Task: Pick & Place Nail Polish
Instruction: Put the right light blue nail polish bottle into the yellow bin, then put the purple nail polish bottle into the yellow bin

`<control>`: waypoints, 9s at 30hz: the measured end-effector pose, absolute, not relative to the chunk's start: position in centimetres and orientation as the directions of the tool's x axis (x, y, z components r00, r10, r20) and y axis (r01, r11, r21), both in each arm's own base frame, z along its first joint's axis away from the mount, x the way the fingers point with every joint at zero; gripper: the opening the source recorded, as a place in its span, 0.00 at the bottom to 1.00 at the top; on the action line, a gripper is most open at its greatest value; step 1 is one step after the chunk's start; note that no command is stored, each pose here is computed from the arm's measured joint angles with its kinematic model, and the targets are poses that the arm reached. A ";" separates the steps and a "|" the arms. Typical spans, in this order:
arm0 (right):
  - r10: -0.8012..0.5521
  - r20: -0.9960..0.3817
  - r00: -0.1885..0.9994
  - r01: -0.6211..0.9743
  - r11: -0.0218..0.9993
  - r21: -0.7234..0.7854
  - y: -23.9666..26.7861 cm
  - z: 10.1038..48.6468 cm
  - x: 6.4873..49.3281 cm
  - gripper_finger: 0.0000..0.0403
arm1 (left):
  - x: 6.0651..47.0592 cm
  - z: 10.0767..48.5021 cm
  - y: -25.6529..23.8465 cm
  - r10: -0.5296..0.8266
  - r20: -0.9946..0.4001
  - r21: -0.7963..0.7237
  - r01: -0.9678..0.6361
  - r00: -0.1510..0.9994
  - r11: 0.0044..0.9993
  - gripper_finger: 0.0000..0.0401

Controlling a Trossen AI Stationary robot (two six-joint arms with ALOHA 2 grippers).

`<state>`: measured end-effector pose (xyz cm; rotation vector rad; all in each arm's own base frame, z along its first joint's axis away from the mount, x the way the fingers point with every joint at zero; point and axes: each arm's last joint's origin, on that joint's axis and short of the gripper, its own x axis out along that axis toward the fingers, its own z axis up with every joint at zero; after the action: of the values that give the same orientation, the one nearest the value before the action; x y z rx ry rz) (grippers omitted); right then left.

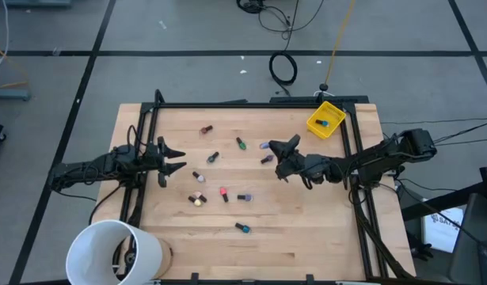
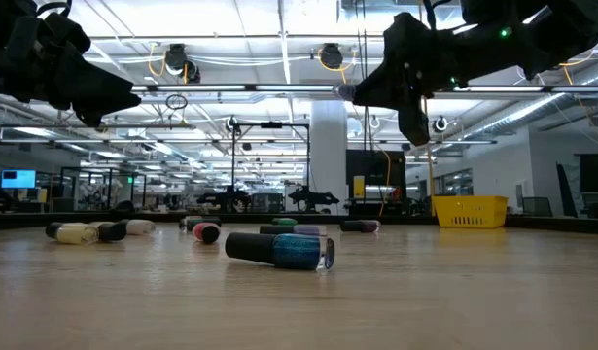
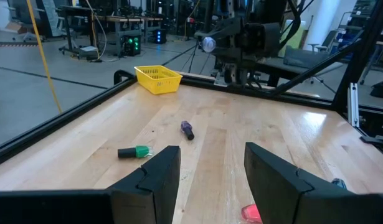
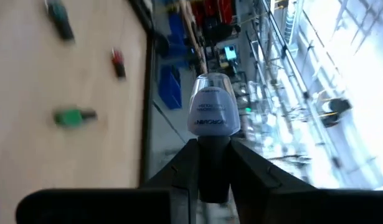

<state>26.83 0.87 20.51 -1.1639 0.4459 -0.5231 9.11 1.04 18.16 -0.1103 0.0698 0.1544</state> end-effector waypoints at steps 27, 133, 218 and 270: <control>0.218 0.013 0.976 -0.207 0.946 -0.251 -1.5 21.4 27.4 0.14 | 9.1 18.1 1.0 0.150 -0.078 -0.104 -0.157 0.986 0.982 0.44; -0.675 -0.687 0.269 0.906 0.419 -0.057 -14.3 16.5 10.4 0.22 | 9.1 18.2 1.0 0.149 -0.078 -0.104 -0.157 0.986 0.982 0.44; 0.002 -0.832 0.555 -0.103 0.992 -0.067 -9.6 12.0 29.0 0.30 | 9.1 18.2 1.0 0.149 -0.078 -0.104 -0.157 0.986 0.982 0.44; 0.911 -0.035 0.411 -0.899 0.411 0.150 3.1 22.6 31.7 0.23 | 9.1 18.1 1.0 0.149 -0.078 -0.104 -0.157 0.986 0.982 0.44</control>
<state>31.71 3.06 22.58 0.1133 0.1178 1.1419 9.11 1.04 18.15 -0.1101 0.0700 0.1540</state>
